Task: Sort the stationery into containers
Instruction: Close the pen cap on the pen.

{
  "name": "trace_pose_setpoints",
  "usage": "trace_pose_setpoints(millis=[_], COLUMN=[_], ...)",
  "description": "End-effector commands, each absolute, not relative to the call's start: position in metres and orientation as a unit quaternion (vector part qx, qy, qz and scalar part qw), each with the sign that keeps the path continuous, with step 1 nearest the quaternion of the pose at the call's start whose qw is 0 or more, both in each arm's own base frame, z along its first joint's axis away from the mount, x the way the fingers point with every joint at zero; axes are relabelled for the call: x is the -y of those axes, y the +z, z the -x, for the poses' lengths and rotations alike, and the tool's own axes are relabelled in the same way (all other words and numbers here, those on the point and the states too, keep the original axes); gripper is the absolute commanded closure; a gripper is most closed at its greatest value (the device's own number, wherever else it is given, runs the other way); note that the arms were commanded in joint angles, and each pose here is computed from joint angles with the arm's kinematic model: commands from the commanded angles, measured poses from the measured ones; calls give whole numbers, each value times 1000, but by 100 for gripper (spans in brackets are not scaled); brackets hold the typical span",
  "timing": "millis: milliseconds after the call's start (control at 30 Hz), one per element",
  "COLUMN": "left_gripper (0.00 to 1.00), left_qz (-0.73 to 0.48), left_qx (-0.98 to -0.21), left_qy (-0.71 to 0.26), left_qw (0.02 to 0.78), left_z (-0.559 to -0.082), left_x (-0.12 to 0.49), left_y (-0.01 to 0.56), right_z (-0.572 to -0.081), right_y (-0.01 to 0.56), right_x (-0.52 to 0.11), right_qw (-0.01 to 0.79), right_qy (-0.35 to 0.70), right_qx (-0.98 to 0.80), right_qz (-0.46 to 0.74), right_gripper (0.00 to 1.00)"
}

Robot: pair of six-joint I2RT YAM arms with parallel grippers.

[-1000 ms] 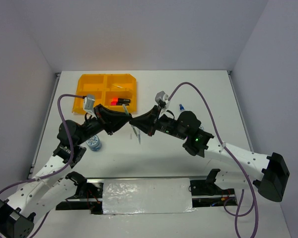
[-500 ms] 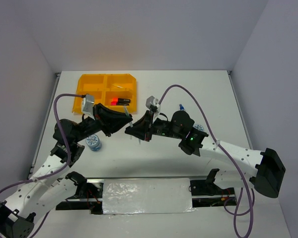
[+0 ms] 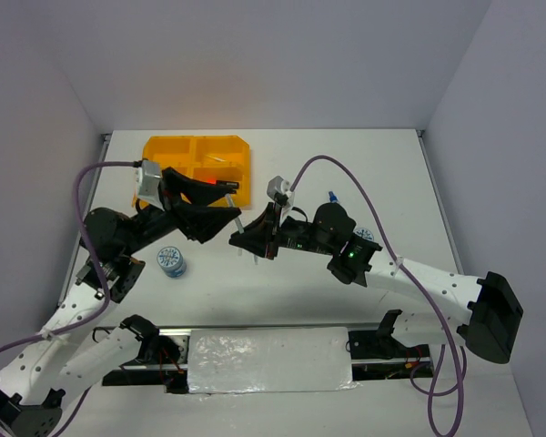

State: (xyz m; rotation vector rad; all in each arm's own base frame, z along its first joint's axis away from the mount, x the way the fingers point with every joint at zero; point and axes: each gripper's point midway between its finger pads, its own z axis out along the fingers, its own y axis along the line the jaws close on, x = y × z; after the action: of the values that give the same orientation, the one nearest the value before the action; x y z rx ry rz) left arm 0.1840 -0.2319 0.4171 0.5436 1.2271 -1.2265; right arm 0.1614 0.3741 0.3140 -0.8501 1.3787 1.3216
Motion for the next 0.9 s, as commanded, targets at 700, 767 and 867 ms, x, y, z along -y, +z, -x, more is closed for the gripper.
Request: trace_pose_setpoints(millis=[700, 767, 867], left_gripper=[80, 95, 100], left_qz=[-220, -220, -224], left_qx=[-558, -564, -572], left_qy=[-519, -519, -521], left_qw=[610, 603, 592], left_z=[-198, -200, -201], left_x=[234, 235, 238], left_y=[436, 432, 427], right_z=[-171, -171, -172], right_y=[353, 357, 362], right_x=[-371, -371, -372], right_qw=[542, 543, 546], right_qy=[529, 531, 531], right_qx=[-553, -549, -547], right_qz=[349, 350, 349], right_gripper=[100, 100, 100])
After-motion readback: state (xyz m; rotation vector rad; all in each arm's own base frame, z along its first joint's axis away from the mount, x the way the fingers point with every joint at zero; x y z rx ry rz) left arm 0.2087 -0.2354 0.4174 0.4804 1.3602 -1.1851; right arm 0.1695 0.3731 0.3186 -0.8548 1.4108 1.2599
